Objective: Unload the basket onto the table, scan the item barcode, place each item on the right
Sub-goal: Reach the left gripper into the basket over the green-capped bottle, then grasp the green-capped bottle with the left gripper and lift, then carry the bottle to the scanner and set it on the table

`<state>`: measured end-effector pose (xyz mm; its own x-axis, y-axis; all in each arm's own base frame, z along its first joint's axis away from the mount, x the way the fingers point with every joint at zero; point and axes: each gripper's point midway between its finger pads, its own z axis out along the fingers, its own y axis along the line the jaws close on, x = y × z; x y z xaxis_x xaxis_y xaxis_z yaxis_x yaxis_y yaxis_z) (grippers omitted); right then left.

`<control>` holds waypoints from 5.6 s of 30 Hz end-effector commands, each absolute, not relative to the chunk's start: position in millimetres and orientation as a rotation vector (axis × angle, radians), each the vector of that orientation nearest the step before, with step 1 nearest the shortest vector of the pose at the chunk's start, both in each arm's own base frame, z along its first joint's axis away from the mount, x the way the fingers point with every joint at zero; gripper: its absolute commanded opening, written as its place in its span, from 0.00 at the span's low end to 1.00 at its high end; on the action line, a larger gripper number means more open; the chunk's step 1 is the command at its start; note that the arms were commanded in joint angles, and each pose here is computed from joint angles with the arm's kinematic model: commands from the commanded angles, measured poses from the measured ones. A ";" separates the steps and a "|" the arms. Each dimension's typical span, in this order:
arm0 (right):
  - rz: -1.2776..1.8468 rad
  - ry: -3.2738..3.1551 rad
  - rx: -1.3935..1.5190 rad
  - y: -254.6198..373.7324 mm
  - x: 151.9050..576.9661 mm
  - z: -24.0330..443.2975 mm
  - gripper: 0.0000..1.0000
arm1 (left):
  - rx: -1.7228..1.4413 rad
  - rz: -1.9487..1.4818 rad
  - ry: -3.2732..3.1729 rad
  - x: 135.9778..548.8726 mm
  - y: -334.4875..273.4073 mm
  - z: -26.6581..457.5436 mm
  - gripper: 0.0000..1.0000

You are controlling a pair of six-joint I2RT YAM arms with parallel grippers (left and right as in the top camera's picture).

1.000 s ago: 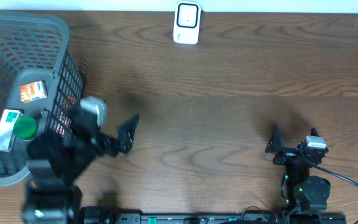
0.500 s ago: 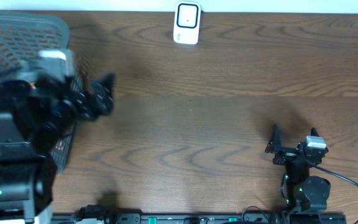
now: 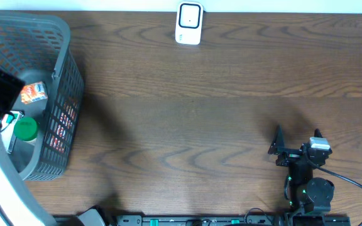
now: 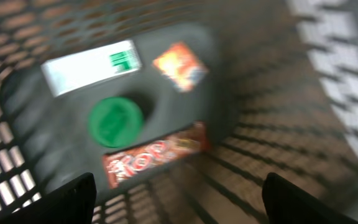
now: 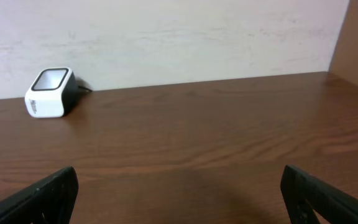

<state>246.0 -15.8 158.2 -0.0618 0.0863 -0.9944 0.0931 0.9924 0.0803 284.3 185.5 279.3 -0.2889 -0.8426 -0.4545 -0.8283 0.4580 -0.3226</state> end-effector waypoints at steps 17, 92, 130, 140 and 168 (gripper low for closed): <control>-0.011 1.636 0.123 -14.4 245.8 157.8 0.99 | -1.923 0.201 2.193 256.8 237.4 150.2 0.88; -0.011 1.636 0.123 -14.4 245.8 157.8 0.99 | -1.901 0.135 2.375 285.4 239.9 73.5 0.91; -0.010 1.636 0.123 -14.3 245.8 157.8 0.99 | -1.452 -0.255 1.994 315.8 200.4 295.8 0.56; -0.010 1.636 0.123 -14.3 245.8 157.8 0.99 | -0.972 -0.665 1.859 314.3 65.9 415.9 0.59; -0.011 1.636 0.123 -14.4 245.8 157.8 0.99 | -1.495 0.114 2.499 380.0 -131.7 77.2 0.59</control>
